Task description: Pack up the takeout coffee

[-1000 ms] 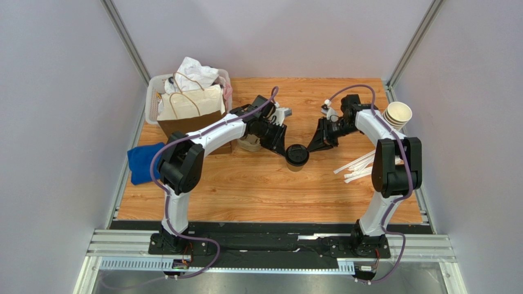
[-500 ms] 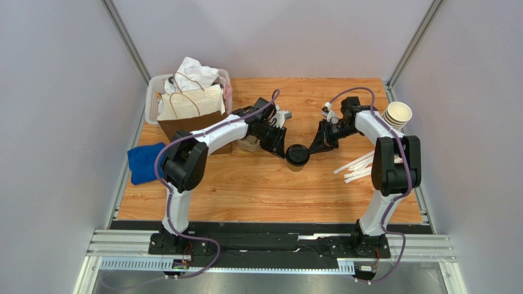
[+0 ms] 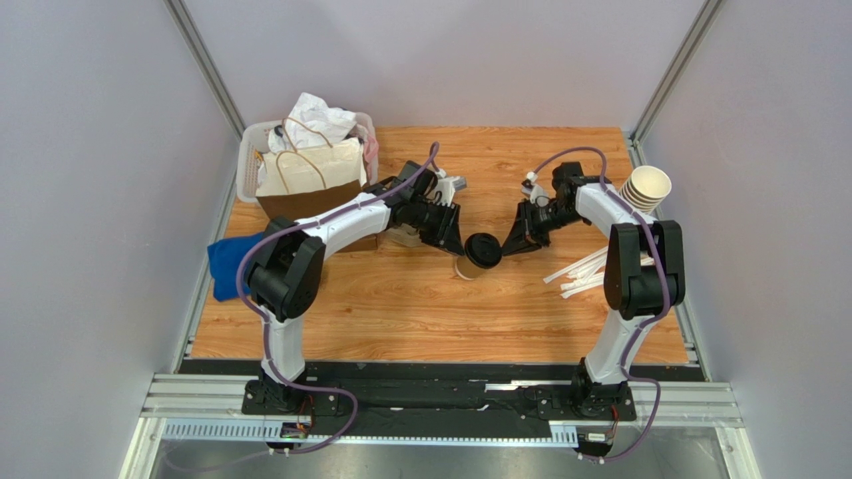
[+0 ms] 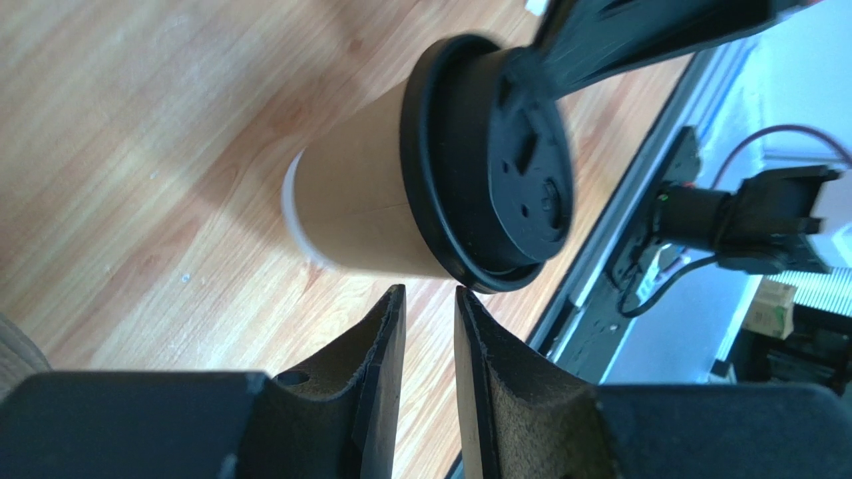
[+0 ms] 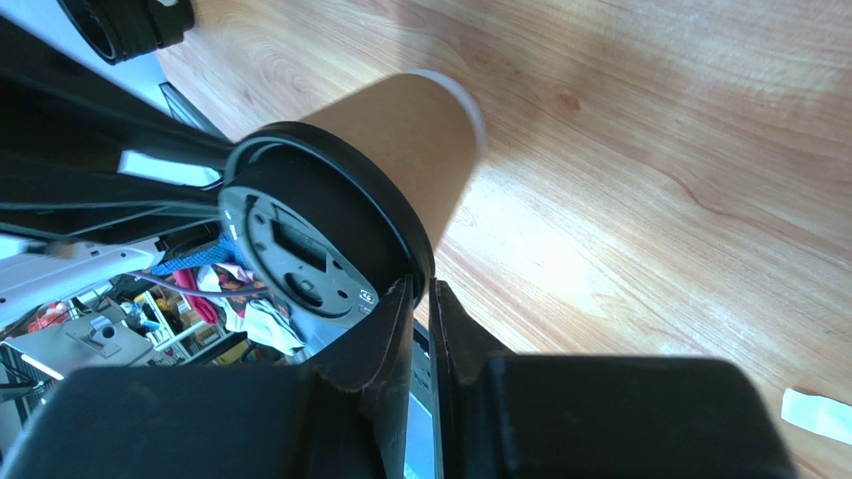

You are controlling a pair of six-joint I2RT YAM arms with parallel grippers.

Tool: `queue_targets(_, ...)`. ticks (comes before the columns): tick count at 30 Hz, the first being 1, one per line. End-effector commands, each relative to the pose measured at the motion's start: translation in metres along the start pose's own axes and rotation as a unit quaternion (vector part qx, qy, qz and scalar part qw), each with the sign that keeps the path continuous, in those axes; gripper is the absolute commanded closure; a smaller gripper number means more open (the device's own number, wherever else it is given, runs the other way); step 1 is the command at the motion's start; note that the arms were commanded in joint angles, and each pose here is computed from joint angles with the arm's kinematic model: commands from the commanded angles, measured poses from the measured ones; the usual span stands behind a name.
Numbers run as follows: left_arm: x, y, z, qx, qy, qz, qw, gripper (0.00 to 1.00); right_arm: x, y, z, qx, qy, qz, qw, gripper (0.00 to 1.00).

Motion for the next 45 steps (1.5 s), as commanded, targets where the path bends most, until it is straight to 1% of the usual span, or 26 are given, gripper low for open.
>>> queue_targets(1, 0.031, -0.021, -0.023, -0.033, 0.026, -0.068, 0.997, 0.67, -0.001, 0.001, 0.002, 0.0, -0.009, -0.007, 1.0, 0.86)
queue_targets(6, 0.034, -0.02, -0.022, -0.026, 0.026, -0.072, 0.997, 0.67, -0.003, -0.002, 0.006, 0.007, -0.01, -0.007, 1.0, 0.86)
queue_targets(13, 0.018, -0.016, -0.008, -0.007, 0.002, -0.044, 0.999, 0.68, -0.004, -0.002, 0.014, 0.023, -0.016, -0.003, 1.0, 0.84)
queue_targets(15, 0.015, -0.018, -0.009, -0.006, 0.013, -0.042, 0.999, 0.67, -0.004, -0.004, 0.016, 0.026, -0.025, -0.004, 0.999, 0.8)
queue_targets(16, 0.015, -0.019, -0.01, -0.006, 0.017, -0.042, 0.999, 0.66, -0.004, -0.005, 0.017, 0.027, -0.028, -0.006, 0.999, 0.78)
queue_targets(17, 0.015, -0.02, -0.009, -0.004, 0.022, -0.043, 0.999, 0.65, -0.003, -0.006, 0.018, 0.029, -0.035, -0.007, 0.999, 0.73)
queue_targets(19, 0.015, -0.024, -0.011, -0.003, 0.04, -0.044, 0.998, 0.61, -0.002, -0.01, 0.022, 0.029, -0.049, -0.014, 0.998, 0.67)
queue_targets(20, 0.018, -0.025, -0.011, -0.002, 0.047, -0.045, 0.998, 0.56, -0.001, -0.011, 0.023, 0.027, -0.053, -0.015, 0.998, 0.63)
queue_targets(22, 0.018, -0.026, -0.006, 0.016, 0.057, -0.039, 0.997, 0.5, 0.001, -0.015, 0.025, 0.021, -0.067, -0.023, 0.997, 0.59)
queue_targets(23, 0.027, -0.028, -0.006, 0.026, 0.066, -0.042, 0.997, 0.49, 0.0, -0.016, 0.025, 0.018, -0.07, -0.023, 0.997, 0.56)
queue_targets(25, 0.026, -0.025, -0.001, 0.034, 0.068, -0.028, 0.997, 0.47, 0.004, -0.02, 0.029, 0.013, -0.088, -0.033, 0.996, 0.52)
queue_targets(26, 0.03, -0.024, -0.002, 0.038, 0.074, -0.029, 0.996, 0.46, 0.005, -0.022, 0.03, 0.009, -0.093, -0.036, 0.995, 0.44)
queue_targets(27, 0.028, -0.02, 0.0, 0.037, 0.08, -0.019, 0.996, 0.46, 0.007, -0.024, 0.031, 0.005, -0.097, -0.04, 0.994, 0.4)
queue_targets(29, 0.026, -0.015, -0.002, 0.036, 0.087, -0.004, 0.996, 0.36, 0.015, -0.028, 0.032, -0.01, -0.121, -0.047, 0.991, 0.32)
queue_targets(30, 0.024, -0.013, -0.001, 0.036, 0.096, 0.001, 0.995, 0.35, 0.017, -0.028, 0.032, -0.016, -0.126, -0.048, 0.991, 0.31)
queue_targets(31, 0.025, -0.011, -0.001, 0.035, 0.105, 0.001, 0.994, 0.12, 0.02, -0.028, 0.029, -0.025, -0.131, -0.051, 0.99, 0.3)
queue_targets(33, 0.028, -0.007, 0.0, 0.053, 0.134, 0.005, 0.99, 0.09, 0.023, -0.025, 0.027, -0.03, -0.128, -0.044, 0.99, 0.3)
queue_targets(34, 0.034, -0.007, -0.001, 0.06, 0.148, 0.001, 0.987, 0.01, 0.023, -0.024, 0.026, -0.029, -0.126, -0.042, 0.991, 0.3)
queue_targets(35, 0.038, -0.006, 0.002, 0.082, 0.158, 0.005, 0.984, 0.01, 0.023, -0.023, 0.026, -0.027, -0.12, -0.038, 0.992, 0.3)
queue_targets(36, 0.037, 0.001, 0.004, 0.088, 0.171, 0.017, 0.981, 0.01, 0.024, -0.022, 0.024, -0.026, -0.115, -0.036, 0.992, 0.3)
queue_targets(38, 0.045, 0.002, 0.006, 0.111, 0.183, 0.025, 0.977, 0.01, 0.023, -0.02, 0.025, -0.021, -0.106, -0.032, 0.994, 0.3)
queue_targets(43, 0.038, 0.028, 0.013, 0.143, 0.216, 0.068, 0.963, 0.01, 0.025, -0.024, 0.024, -0.011, -0.082, -0.035, 0.996, 0.29)
queue_targets(45, 0.032, 0.036, 0.024, 0.164, 0.213, 0.087, 0.959, 0.01, 0.027, -0.028, 0.023, -0.005, -0.071, -0.039, 0.997, 0.29)
Point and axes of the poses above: each gripper's point midway between its finger pads, its own y axis out along the fingers, its own z axis along the line the jaws close on, x = y × z, the point moved 5 cm from there along -y, back along the fingers, and after that the axes turned 15 degrees about y, right-handed, at the moved point
